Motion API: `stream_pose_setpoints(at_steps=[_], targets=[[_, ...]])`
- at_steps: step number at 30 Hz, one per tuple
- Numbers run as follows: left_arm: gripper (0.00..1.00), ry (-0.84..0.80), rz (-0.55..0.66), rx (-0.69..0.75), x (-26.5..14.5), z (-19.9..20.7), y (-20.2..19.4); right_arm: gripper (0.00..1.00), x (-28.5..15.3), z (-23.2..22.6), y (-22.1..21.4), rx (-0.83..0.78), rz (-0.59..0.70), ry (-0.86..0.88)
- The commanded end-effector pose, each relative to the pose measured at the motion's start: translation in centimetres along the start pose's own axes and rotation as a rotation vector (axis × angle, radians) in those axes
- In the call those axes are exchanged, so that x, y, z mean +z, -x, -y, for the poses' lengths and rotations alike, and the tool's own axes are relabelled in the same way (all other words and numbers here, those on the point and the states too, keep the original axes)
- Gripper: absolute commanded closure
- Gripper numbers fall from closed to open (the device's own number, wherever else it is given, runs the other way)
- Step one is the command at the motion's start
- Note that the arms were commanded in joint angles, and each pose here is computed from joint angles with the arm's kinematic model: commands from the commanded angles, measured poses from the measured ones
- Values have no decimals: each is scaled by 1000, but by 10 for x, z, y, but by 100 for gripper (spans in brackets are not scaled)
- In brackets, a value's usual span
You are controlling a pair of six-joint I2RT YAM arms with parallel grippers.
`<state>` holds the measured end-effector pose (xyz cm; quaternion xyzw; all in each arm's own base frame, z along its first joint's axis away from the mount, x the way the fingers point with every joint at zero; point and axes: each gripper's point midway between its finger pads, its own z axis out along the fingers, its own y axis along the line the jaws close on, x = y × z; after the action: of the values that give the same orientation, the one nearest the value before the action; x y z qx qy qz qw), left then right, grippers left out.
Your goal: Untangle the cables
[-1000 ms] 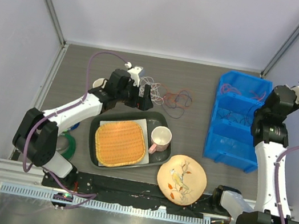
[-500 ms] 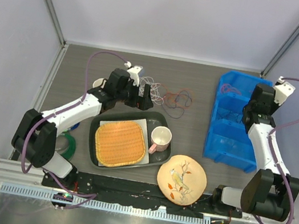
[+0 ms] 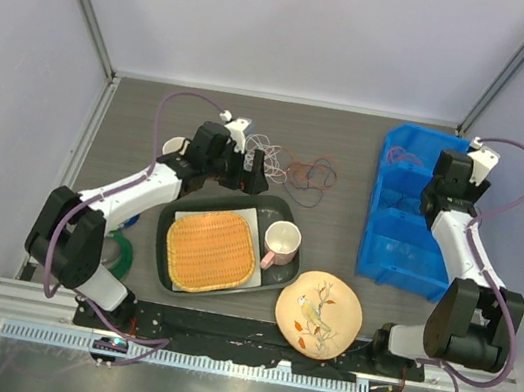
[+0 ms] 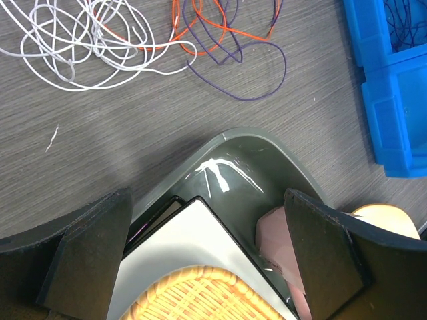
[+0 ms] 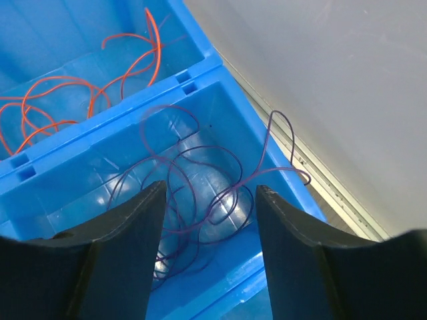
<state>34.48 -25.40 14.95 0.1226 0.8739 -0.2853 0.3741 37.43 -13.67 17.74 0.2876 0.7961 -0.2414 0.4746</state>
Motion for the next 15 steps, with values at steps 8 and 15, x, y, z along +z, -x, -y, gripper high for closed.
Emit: stream_pose_setpoints(at_steps=[8,15], targets=[[0,32,5,11,-5,2,18,18,1,18,27,182,8,-37],[0,43,-18,-2,-19,4,14,12,27,15,-4,316,-73,-49]])
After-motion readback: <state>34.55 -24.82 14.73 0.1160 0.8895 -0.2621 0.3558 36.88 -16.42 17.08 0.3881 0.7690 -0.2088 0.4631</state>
